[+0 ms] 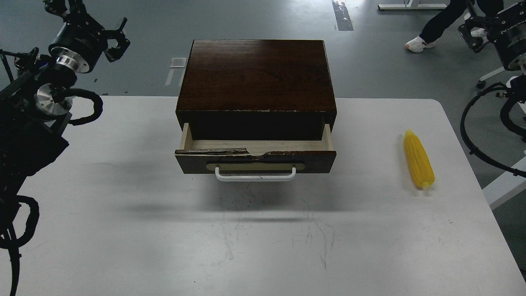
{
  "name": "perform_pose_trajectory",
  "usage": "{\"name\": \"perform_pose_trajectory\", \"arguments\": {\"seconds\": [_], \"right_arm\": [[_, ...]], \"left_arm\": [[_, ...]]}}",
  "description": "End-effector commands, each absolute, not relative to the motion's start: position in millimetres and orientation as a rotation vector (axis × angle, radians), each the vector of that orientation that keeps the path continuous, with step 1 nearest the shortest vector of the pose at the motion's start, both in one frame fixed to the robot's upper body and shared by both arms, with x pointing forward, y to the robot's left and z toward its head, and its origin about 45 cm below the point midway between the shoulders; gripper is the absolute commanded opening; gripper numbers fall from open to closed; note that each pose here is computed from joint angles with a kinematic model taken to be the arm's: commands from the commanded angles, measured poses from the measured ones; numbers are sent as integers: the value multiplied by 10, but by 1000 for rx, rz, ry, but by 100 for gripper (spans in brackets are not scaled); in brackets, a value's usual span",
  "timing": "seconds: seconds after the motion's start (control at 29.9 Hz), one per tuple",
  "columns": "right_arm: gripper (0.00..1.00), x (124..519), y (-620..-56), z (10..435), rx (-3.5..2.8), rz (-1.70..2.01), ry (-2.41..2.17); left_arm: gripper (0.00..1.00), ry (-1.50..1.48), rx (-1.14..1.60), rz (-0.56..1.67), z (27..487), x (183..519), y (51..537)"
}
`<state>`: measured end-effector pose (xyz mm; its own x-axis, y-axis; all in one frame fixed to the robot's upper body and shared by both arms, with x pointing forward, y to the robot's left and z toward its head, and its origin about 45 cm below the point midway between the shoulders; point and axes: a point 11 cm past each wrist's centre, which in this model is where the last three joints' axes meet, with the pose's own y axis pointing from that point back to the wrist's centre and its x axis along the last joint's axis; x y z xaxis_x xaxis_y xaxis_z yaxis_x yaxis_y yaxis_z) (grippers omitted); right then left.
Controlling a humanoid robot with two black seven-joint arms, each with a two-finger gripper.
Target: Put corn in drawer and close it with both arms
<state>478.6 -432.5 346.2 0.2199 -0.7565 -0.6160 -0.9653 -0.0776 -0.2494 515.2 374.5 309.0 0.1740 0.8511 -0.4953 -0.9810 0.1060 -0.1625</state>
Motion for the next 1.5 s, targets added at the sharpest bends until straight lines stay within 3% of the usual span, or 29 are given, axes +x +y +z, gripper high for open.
{"name": "perform_pose_trajectory", "arguments": {"seconds": [0.0, 0.4, 0.57, 0.94, 1.24, 1.47], "right_arm": [[100, 4788, -4309, 3447, -1885, 442, 1585], [100, 4749, -4376, 3437, -1913, 430, 1616], [100, 4725, -4493, 3662, -2001, 330, 1668], [100, 4949, -4175, 4544, -2466, -210, 1883], [100, 4919, -3994, 4326, -2969, -456, 2049], [100, 4881, -3992, 4147, -3359, -1154, 2032]], "left_arm": [[98, 306, -507, 1384, 3091, 5147, 3761], [98, 310, -508, 1388, 3073, 5138, 3778], [98, 314, -510, 1394, 3032, 5121, 3795], [98, 333, -481, 1398, 2881, 5070, 3799], [98, 360, -456, 1419, 2682, 4987, 3856], [98, 349, -477, 1434, 2749, 4981, 3953]]}}
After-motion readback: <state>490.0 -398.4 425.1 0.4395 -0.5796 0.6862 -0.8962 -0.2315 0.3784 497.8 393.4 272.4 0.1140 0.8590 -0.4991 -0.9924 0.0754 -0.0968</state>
